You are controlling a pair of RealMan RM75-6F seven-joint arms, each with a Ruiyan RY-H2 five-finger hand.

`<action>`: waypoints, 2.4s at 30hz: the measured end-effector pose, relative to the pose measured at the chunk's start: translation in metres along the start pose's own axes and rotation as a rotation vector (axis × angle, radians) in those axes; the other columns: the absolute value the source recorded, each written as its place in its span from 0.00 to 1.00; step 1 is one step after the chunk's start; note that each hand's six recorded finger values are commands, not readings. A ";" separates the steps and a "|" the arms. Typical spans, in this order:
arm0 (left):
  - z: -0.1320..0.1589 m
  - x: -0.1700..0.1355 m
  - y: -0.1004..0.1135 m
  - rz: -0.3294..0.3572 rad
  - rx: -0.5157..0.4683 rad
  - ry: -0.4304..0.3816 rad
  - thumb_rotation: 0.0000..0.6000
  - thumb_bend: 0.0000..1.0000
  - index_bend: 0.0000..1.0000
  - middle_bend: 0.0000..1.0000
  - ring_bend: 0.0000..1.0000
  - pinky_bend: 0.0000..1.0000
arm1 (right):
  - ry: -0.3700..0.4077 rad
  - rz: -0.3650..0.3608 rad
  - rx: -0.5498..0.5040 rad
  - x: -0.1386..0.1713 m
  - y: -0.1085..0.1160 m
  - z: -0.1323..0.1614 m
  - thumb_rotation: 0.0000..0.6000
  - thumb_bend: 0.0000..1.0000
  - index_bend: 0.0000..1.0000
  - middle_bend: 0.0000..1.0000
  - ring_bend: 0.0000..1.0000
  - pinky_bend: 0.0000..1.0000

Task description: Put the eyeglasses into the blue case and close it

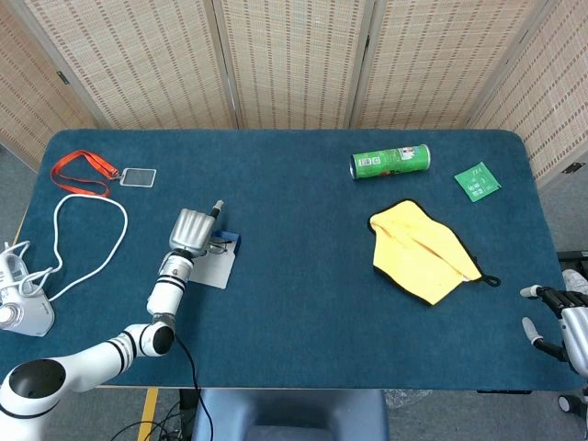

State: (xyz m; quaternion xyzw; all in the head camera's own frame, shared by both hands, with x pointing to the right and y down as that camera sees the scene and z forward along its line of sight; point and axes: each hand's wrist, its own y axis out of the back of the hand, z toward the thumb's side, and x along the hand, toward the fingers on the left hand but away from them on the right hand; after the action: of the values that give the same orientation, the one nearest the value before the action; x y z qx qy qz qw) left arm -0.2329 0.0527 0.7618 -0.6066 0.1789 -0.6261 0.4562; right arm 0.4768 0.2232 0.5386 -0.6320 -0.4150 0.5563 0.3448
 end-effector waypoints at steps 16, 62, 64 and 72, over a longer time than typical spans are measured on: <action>-0.001 -0.008 0.002 0.028 -0.061 -0.008 1.00 0.28 0.00 0.94 0.94 1.00 | 0.010 -0.006 -0.004 0.000 0.001 0.002 1.00 0.39 0.32 0.40 0.42 0.31; 0.035 -0.091 -0.028 0.079 -0.058 -0.252 1.00 0.26 0.08 0.94 0.94 1.00 | 0.032 -0.001 -0.007 -0.003 -0.001 0.008 1.00 0.39 0.32 0.39 0.42 0.33; 0.035 -0.091 -0.029 0.076 -0.057 -0.253 1.00 0.26 0.08 0.94 0.94 1.00 | 0.031 0.000 -0.007 -0.003 -0.001 0.008 1.00 0.39 0.32 0.39 0.42 0.33; 0.037 -0.090 -0.031 0.061 -0.049 -0.256 1.00 0.26 0.07 0.94 0.94 1.00 | 0.031 -0.001 -0.007 -0.003 -0.001 0.008 1.00 0.39 0.32 0.40 0.42 0.33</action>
State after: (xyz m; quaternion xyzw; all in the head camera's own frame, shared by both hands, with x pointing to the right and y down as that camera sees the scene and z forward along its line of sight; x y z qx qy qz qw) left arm -0.2231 0.1525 0.7396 -0.6868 0.1530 -0.5249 0.4790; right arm 0.4688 0.2211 0.5398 -0.6415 -0.4118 0.5450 0.3492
